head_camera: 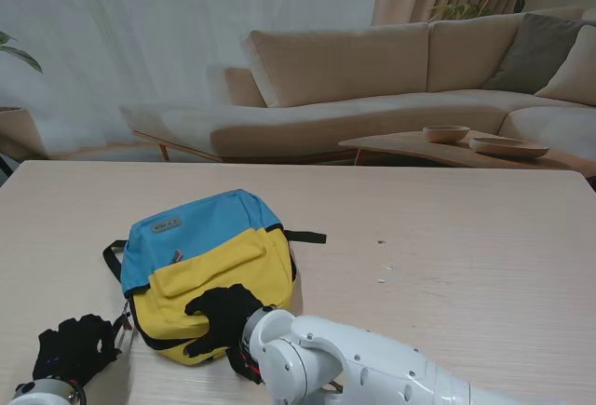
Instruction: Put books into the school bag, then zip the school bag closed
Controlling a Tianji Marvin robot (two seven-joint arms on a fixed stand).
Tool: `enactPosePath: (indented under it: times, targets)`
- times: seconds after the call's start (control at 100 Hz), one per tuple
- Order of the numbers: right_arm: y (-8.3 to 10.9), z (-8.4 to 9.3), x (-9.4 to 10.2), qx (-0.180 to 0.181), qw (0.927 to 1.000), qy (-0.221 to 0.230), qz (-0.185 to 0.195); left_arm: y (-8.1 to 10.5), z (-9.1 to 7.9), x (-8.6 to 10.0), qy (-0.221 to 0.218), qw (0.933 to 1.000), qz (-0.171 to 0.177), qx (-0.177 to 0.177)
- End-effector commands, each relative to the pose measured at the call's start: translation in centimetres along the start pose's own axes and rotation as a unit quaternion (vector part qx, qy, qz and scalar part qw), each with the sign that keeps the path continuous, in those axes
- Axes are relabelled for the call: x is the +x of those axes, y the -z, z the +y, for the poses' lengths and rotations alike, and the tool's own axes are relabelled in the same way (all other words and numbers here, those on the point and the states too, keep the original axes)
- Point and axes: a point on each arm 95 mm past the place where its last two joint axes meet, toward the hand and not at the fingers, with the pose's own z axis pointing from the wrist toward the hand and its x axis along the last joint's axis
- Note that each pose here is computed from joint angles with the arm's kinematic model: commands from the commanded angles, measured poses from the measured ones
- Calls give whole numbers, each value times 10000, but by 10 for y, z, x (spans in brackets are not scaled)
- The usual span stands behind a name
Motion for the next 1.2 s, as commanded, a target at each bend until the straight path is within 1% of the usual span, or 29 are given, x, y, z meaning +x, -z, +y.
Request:
enactPosePath:
  times: [0.0,0.16,0.35,0.54,0.73,0.9,1.19]
  targets:
    - [-4,-16,-5,313,9994,-76,-135,10,6,4,11,9998,68,-175]
    - [-10,-16,-4,380,9990,-131,-199,26,7,12,-103,9995,212,-220]
    - [-14,-16,-5,435,9985,-172,-282,43,10,25,-141,9988,422,-223]
    - [-16,-15,-5,434,9983,-210,-339,56,16,43,-178,9972,672,-263]
    - [-17,-14,-2,388,9982,-294,-346,67,23,63,-200,9962,837,-154]
    - [-17,-12,0,339,9984,-324,-320,78,29,69,-233,9960,862,-35]
    - [-19,-6,-2,250,9980,-407,-409,100,32,78,-422,9937,1019,-189]
